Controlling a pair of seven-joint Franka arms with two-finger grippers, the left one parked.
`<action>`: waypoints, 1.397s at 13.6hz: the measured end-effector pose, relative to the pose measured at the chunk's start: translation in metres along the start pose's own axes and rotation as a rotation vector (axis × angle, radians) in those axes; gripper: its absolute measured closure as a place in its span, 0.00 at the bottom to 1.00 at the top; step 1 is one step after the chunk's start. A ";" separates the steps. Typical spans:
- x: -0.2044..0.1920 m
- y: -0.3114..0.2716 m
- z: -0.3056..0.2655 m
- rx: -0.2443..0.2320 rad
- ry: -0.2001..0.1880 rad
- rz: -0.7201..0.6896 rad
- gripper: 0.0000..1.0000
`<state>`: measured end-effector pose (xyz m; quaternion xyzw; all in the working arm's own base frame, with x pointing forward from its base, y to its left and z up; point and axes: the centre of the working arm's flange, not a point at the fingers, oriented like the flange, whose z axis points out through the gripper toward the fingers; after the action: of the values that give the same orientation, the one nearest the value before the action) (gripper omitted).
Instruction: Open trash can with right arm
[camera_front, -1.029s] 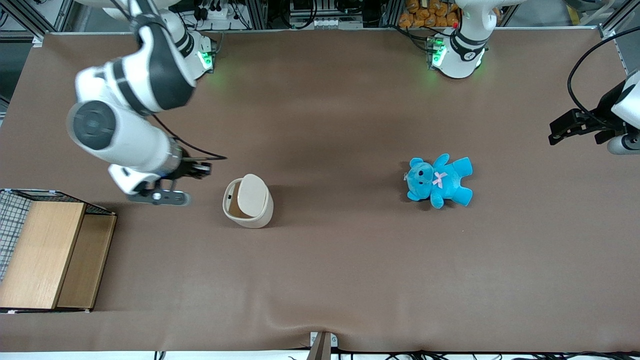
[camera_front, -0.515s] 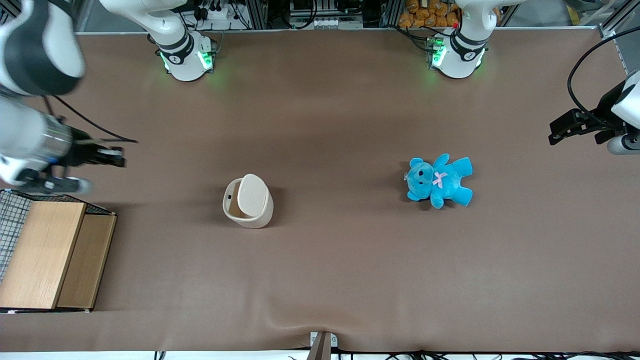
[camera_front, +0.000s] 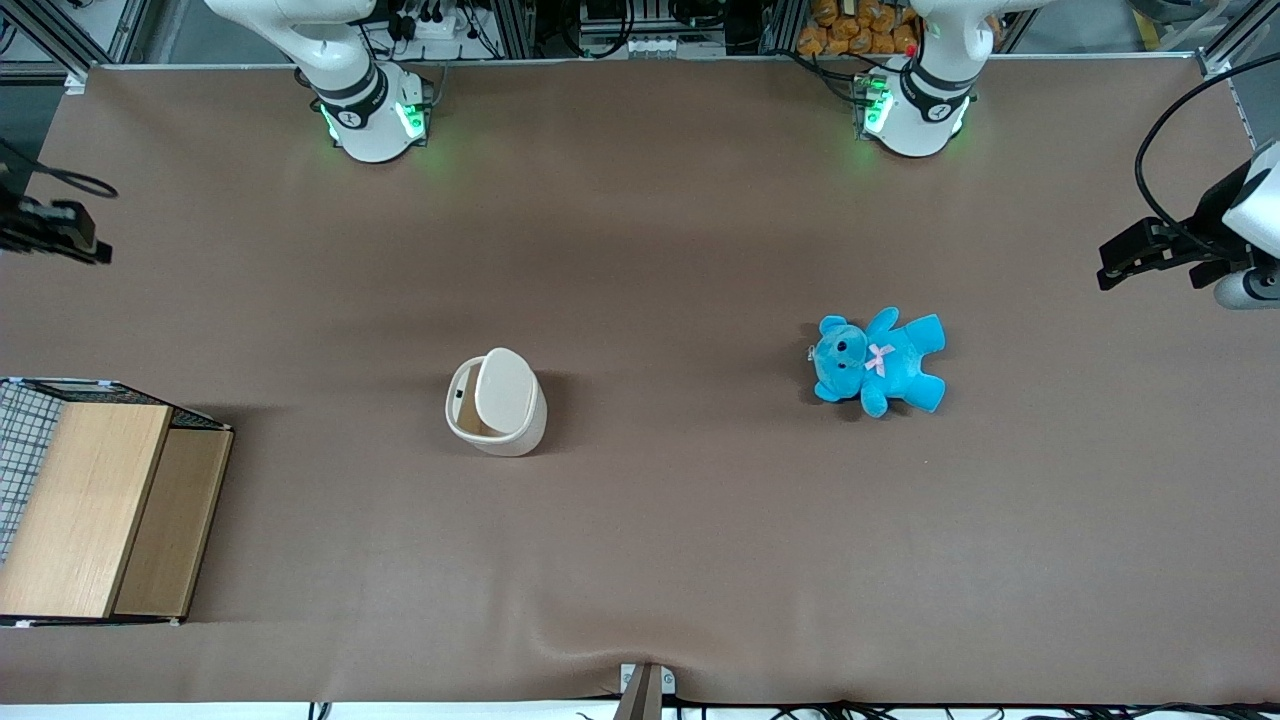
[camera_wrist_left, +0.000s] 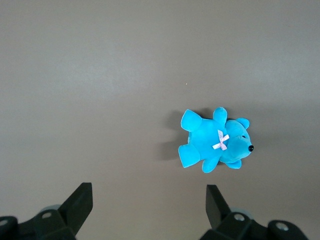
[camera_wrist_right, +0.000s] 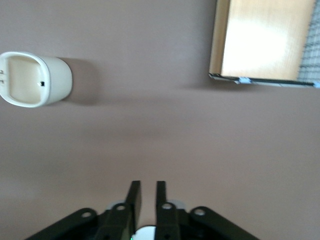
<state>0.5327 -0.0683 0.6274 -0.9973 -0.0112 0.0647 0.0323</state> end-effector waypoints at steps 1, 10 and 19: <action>-0.004 -0.003 -0.009 -0.013 0.005 0.012 0.63; -0.027 -0.020 -0.062 -0.025 0.031 0.154 0.00; -0.031 -0.023 -0.070 -0.026 0.036 0.150 0.00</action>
<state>0.5106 -0.0504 0.7026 -0.9967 0.0631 0.0489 0.0145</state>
